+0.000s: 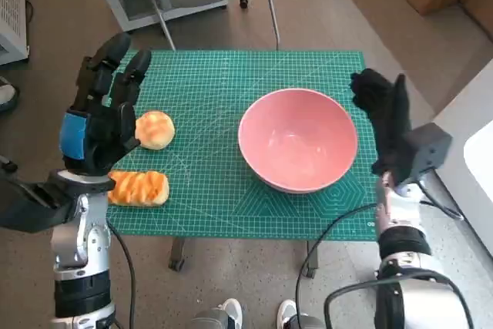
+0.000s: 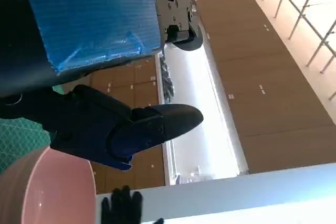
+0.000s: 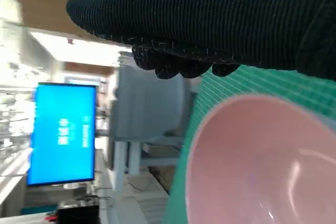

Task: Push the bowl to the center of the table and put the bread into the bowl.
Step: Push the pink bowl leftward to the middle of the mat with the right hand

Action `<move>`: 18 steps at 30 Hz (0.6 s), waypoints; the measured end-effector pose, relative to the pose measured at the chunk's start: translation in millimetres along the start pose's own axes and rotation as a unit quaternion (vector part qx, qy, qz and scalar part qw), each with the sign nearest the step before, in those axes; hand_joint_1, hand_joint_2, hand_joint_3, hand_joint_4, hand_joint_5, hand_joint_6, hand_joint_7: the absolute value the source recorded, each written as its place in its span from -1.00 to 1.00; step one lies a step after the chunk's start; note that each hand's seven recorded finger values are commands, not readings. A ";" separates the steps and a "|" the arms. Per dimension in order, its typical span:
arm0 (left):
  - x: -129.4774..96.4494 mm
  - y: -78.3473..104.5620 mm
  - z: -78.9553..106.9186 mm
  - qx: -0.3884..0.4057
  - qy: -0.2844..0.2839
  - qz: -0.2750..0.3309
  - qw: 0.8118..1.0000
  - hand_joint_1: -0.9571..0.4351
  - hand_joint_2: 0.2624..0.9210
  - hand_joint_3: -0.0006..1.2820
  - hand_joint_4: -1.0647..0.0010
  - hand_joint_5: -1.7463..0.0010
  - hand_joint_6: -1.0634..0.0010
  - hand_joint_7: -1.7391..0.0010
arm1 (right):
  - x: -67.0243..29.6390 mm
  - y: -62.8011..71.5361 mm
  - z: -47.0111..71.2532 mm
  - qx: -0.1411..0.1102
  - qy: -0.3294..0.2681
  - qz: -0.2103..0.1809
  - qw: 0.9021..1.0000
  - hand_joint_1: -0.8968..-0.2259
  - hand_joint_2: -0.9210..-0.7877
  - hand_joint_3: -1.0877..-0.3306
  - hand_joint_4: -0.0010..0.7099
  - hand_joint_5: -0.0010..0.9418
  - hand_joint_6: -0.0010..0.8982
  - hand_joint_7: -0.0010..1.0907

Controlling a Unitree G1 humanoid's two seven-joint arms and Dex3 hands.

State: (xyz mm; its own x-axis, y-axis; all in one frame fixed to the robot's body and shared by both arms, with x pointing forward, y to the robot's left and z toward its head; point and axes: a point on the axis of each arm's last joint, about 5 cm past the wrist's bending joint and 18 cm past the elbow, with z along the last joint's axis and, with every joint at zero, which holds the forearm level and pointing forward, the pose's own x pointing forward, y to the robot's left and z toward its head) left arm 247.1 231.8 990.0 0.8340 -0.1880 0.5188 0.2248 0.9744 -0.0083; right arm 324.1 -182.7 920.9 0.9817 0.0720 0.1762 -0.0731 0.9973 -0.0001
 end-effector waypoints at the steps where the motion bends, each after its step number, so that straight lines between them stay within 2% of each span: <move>1: -0.6 0.0 0.1 0.000 0.000 0.001 1.000 -0.68 1.00 -0.02 1.00 0.63 1.00 0.34 | -0.3 1.7 -1.5 0.001 0.007 0.002 1.000 0.15 -1.00 0.06 -0.40 -0.99 -0.28 -0.99; 11: -5.8 0.8 2.6 0.007 -0.001 0.009 1.000 -0.66 1.00 -0.04 0.99 0.64 1.00 0.34 | -2.4 15.8 -11.9 0.031 0.060 0.010 0.998 0.08 -1.00 0.13 -0.37 -0.99 -0.28 -0.99; 18: -8.2 1.0 2.3 0.009 0.002 0.014 1.000 -0.65 1.00 -0.05 0.98 0.65 1.00 0.32 | -1.0 32.3 -14.5 0.067 0.072 0.029 0.995 0.04 -1.00 0.12 -0.38 -0.99 -0.30 -1.00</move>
State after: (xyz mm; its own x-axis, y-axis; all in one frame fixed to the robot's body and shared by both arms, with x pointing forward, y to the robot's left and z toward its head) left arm 239.4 234.5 987.7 0.8419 -0.1602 0.5153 0.1914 0.9815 -0.0076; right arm 323.4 -150.3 906.4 0.9894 0.1409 0.0360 -0.1444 0.9813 0.1272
